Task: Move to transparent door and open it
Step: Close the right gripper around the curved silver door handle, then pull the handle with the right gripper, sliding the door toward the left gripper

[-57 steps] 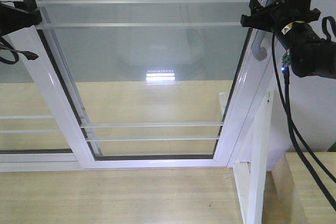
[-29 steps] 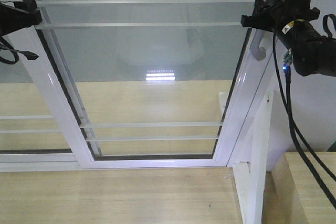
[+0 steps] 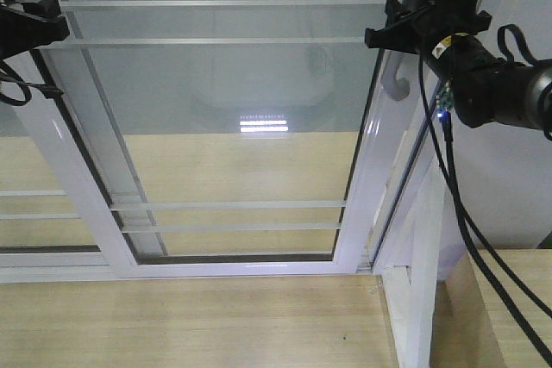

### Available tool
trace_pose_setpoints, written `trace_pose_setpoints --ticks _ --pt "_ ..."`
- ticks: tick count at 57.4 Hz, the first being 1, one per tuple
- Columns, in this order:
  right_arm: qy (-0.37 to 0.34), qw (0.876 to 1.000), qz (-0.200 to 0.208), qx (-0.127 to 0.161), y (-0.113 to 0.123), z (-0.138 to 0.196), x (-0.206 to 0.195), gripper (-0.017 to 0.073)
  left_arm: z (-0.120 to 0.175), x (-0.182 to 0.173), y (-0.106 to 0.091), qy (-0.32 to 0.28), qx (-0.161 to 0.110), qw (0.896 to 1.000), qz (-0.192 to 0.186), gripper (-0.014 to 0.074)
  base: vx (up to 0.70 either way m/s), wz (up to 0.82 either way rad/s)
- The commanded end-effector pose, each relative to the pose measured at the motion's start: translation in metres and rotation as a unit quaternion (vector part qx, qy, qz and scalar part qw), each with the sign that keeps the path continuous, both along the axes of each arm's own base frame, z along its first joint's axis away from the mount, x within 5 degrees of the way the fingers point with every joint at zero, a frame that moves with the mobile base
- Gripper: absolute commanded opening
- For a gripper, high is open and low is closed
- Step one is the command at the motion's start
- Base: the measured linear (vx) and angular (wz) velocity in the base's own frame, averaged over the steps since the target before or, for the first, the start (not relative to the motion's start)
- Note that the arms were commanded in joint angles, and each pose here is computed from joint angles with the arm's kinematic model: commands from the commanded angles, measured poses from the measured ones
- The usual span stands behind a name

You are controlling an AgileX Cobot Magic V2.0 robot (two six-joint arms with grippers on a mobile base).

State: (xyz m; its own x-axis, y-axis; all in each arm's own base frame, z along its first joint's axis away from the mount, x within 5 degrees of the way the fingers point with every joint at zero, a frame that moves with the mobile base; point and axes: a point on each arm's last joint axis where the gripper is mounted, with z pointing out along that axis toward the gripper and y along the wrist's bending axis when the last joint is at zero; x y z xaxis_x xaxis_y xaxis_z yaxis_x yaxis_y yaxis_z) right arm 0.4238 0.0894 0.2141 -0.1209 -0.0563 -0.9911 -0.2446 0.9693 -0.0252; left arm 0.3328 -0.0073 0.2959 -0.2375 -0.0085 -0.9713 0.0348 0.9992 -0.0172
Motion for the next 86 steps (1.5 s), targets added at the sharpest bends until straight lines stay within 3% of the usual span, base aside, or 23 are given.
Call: trace_pose_setpoints --ticks 1,32,52,64,78,86 --pt "-0.089 0.992 0.092 -0.021 0.047 0.038 -0.017 -0.0009 0.027 -0.001 -0.003 -0.069 -0.009 0.998 -0.005 0.0566 0.00 0.00" --pt "-0.105 0.982 0.156 -0.006 0.097 0.041 -0.037 -0.0009 0.027 -0.001 -0.003 -0.069 -0.009 0.998 -0.005 0.0566 0.00 0.01" --pt "-0.126 0.964 0.233 -0.023 0.140 0.043 -0.062 -0.0009 0.027 -0.001 -0.003 -0.069 -0.009 0.998 -0.005 0.0566 0.00 0.00" --pt "-0.129 0.957 0.258 -0.029 0.153 0.042 -0.071 -0.0009 0.027 -0.001 -0.003 -0.069 -0.009 0.998 -0.005 0.0565 0.00 0.00" --pt "-0.121 0.957 0.264 0.011 0.154 0.044 -0.072 -0.0009 0.027 -0.001 -0.003 -0.069 -0.009 0.998 -0.005 0.0565 0.00 0.00" --pt "-0.128 0.945 0.300 0.014 0.159 0.046 -0.077 -0.0009 0.027 -0.001 -0.003 -0.068 -0.009 0.998 -0.005 0.0565 0.00 0.00"
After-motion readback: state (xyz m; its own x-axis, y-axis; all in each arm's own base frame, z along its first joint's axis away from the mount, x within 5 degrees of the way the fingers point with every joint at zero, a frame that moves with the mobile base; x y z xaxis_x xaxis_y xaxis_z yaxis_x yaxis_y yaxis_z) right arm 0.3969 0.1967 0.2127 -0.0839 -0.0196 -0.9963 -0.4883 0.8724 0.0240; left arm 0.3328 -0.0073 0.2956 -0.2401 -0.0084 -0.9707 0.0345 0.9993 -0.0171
